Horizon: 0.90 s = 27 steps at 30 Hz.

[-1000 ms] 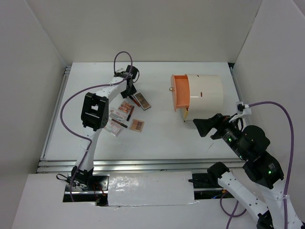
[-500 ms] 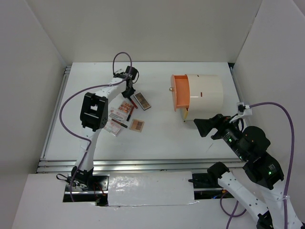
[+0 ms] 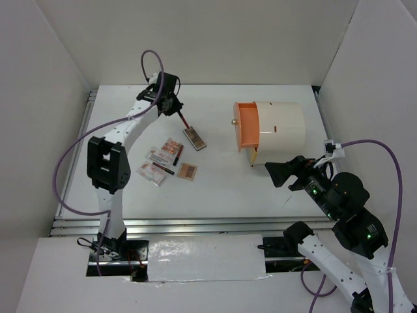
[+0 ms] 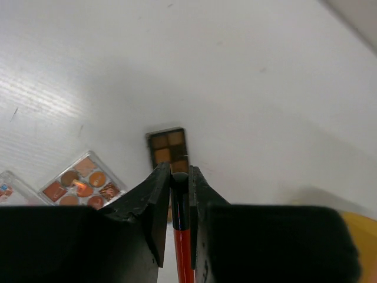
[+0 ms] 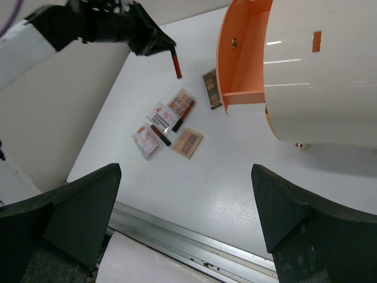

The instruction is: Organize the makeup

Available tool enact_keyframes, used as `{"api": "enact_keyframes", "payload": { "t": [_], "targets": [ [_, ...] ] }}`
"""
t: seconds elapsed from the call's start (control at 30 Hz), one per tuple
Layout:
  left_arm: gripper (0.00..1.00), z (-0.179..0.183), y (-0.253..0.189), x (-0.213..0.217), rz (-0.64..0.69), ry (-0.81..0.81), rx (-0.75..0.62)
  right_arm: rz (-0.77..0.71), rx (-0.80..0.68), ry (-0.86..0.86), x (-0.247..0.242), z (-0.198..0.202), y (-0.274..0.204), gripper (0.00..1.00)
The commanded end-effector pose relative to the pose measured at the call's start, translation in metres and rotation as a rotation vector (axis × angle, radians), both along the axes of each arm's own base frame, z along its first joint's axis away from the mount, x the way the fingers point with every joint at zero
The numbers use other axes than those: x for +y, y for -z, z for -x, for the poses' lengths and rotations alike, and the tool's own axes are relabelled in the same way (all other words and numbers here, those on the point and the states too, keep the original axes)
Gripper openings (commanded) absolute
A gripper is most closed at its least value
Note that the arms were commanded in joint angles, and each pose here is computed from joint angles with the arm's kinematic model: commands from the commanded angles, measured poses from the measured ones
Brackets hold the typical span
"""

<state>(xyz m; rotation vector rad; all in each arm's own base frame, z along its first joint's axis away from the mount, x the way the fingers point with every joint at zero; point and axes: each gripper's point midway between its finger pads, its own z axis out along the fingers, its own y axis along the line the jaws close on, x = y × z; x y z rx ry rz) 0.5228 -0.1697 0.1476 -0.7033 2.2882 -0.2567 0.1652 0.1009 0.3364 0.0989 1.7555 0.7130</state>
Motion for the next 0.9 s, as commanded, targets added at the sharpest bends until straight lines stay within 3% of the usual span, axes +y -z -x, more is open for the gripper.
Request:
{"api": "enact_keyframes", "payload": {
  "t": [0.0, 0.23, 0.43, 0.73, 0.87],
  "targets": [
    [0.0, 0.007, -0.076, -0.014, 0.079, 0.097, -0.166, -0.01, -0.036, -0.005, 0.0, 0.001, -0.011, 1.0],
    [0.0, 0.05, -0.201, -0.098, 0.265, 0.474, -0.499, -0.034, -0.043, -0.011, 0.002, 0.002, -0.018, 1.0],
    [0.0, 0.075, -0.265, -0.151, 0.429, 0.658, -0.693, -0.039, -0.043, -0.016, 0.0, 0.007, -0.021, 1.0],
    [0.0, 0.062, -0.269, -0.212, 0.639, 0.791, -0.756, -0.049, -0.068, 0.0, -0.01, 0.019, -0.029, 1.0],
    [0.0, 0.059, -0.258, -0.235, 0.652, 0.794, -0.759, -0.043, -0.065, 0.003, -0.011, 0.019, -0.027, 1.0]
  ]
}}
